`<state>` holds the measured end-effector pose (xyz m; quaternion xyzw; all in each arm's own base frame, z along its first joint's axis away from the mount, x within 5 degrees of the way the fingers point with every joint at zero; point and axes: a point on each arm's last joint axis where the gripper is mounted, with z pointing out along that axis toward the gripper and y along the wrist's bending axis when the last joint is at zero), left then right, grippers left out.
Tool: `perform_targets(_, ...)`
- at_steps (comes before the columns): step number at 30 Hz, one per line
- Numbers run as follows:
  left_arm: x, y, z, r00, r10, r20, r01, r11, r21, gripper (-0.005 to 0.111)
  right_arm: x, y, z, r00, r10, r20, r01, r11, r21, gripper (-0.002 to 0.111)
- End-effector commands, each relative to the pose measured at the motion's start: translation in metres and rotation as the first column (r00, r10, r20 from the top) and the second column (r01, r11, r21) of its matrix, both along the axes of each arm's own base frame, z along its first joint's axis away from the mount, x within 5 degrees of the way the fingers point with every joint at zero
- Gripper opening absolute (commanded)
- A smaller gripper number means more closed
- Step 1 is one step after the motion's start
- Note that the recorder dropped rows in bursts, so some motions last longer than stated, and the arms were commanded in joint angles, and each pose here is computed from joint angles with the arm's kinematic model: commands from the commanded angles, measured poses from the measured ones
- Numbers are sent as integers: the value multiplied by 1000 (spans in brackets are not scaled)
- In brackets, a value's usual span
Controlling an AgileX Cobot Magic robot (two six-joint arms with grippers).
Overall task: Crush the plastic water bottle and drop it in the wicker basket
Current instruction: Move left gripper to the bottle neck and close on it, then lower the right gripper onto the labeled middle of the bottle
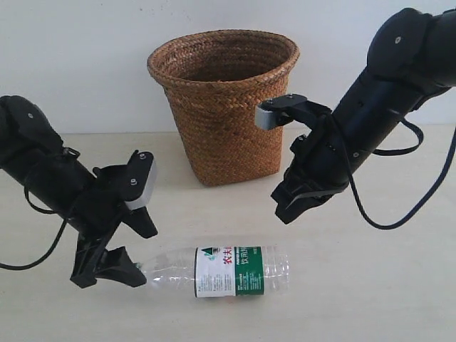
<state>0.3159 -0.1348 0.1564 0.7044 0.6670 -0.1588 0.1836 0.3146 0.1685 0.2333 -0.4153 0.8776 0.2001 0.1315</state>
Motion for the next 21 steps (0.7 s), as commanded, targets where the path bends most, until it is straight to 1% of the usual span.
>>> perform_targets(1, 1, -10, -4, 1000, -8, 28, 8, 1000, 23, 72, 0, 3, 2, 1000, -3, -5, 3, 1000, 9, 0)
perform_targets(3, 2, -10, -8, 999, -25, 38, 24, 999, 47, 72, -1, 5, 1, 1000, 1, -7, -1, 1000, 8, 0)
perform_targets(9, 5, -10, -20, 999, -19, 34, 17, 998, 59, 72, -3, 15, -6, 999, 33, -9, -33, 999, 0, 0)
perform_targets(12, 5, -10, -27, 1000, -18, 14, 17, 998, 64, 71, -3, 18, -8, 999, 36, -6, -36, 999, 1, 0)
perform_targets(16, 5, -10, -38, 1000, -14, -17, 15, 997, 70, 71, -2, 21, -15, 999, 24, -36, -24, 1000, 17, 0)
perform_targets(21, 8, -11, -40, 1000, 18, -11, -17, 998, 56, 66, 0, 22, -24, 998, 18, -59, -17, 1000, 11, 0)
